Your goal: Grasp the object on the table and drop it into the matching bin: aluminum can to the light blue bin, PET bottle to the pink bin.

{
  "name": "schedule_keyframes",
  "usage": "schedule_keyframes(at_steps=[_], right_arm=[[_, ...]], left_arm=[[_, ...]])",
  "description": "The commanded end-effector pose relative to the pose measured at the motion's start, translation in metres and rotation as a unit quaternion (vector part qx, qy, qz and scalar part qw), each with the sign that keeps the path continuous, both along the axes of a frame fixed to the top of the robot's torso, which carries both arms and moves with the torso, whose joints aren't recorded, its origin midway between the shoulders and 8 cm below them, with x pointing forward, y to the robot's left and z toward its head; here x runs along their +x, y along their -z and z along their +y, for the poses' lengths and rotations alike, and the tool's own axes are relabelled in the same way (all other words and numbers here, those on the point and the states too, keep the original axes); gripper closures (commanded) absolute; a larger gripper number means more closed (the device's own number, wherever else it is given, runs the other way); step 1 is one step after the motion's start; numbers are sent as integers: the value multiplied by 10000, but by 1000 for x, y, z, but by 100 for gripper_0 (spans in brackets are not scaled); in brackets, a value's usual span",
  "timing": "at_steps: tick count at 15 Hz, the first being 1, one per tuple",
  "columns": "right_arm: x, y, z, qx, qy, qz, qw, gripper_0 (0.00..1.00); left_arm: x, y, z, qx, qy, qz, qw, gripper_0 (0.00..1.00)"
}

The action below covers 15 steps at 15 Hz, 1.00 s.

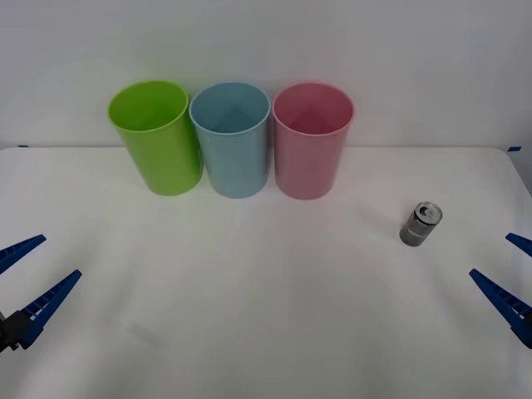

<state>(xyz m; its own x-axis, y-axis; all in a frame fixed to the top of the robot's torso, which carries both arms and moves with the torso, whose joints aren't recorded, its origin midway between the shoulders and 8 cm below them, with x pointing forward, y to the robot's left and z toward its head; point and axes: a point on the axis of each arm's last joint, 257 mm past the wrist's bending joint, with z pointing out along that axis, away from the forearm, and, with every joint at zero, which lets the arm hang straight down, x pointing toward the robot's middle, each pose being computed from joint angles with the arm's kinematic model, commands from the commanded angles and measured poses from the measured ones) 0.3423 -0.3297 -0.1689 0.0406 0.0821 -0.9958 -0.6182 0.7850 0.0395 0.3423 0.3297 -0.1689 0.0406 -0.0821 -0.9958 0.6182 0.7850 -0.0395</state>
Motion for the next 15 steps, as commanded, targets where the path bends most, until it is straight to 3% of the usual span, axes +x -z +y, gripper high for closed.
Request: schedule_keyframes(at_steps=[1, 2, 7, 15], right_arm=[[0, 0, 0, 0, 0, 0, 10000, 0], [-4, 17, -2, 71, 85, 191, 9998, 0], [-2, 21, -7, -8, 151, 258, 9996, 0], [3, 45, -30, -501, 331, 387, 9974, 0]], left_arm=[[0, 0, 0, 0, 0, 0, 10000, 0], [0, 0, 0, 0, 0, 0, 10000, 0], [0, 0, 0, 0, 0, 0, 10000, 0], [0, 0, 0, 0, 0, 0, 10000, 0]])
